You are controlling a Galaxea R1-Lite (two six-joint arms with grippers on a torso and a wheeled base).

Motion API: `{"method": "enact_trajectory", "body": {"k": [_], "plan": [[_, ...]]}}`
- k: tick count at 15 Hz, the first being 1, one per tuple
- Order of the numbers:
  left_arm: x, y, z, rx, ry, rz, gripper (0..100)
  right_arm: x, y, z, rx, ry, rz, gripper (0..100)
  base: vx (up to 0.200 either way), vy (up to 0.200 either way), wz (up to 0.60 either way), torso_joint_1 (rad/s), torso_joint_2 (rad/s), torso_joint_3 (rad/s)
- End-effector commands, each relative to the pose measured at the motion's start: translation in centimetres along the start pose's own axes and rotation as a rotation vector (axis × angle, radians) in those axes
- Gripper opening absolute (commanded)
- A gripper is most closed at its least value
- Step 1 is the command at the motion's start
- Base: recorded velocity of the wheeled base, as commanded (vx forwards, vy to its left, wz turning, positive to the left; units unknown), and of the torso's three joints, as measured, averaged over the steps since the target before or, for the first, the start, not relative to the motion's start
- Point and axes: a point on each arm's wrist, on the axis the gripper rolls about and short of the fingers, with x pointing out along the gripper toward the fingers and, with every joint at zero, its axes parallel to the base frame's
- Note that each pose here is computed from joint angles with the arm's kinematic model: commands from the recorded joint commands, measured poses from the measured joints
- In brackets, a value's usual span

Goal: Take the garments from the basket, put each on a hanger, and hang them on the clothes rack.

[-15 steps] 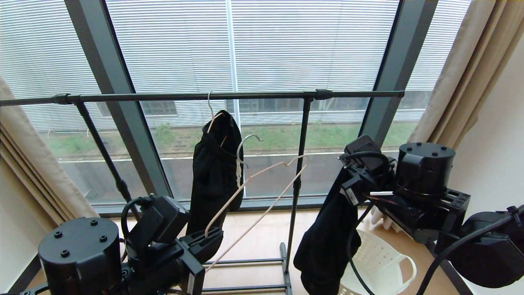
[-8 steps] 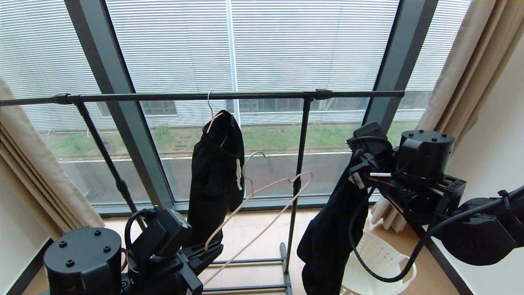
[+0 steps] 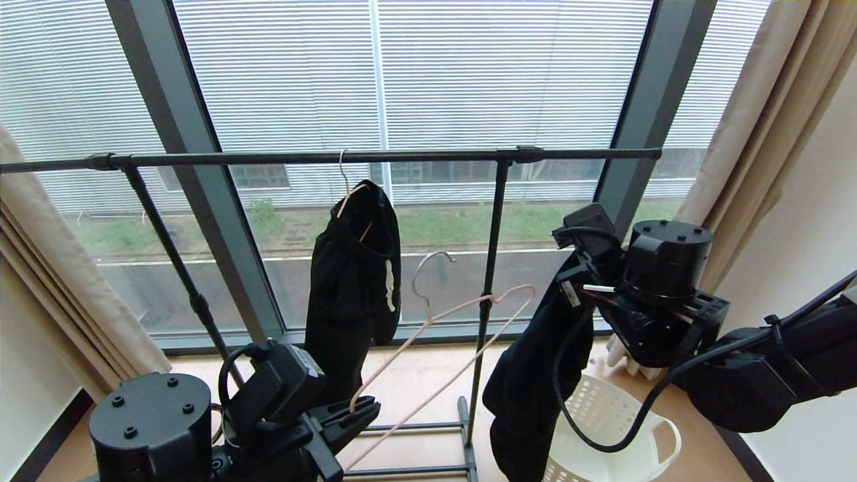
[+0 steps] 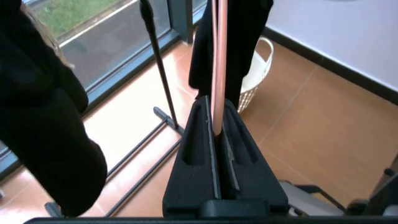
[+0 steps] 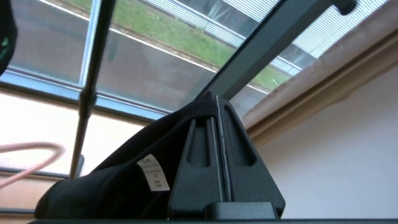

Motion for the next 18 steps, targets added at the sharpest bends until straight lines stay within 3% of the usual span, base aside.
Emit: {"method": "enact_trajectory", "body": {"k": [1,4,18], "plan": [[0.4,-0.4,-0.5,0.004,0.019,-0.020,0,0.0,0.7,0.1,-0.005,-0.005,0.015,0,0.000,0.000,0.00,0.000,0.00,0.000],[0.6,-1.1,-0.3,0.012,0.015,-0.049,0,-0.1,0.8,0.2,-0.001,-0.011,0.019,0,0.000,0.000,0.00,0.000,0.00,0.000],[1.0,-0.7,0.1,-0.011,-0.021,-0.030,0,-2.8,3.0,0.7,-0.016,-0.049,0.098,0,0.000,0.000,0.00,0.000,0.00,0.000]]}}
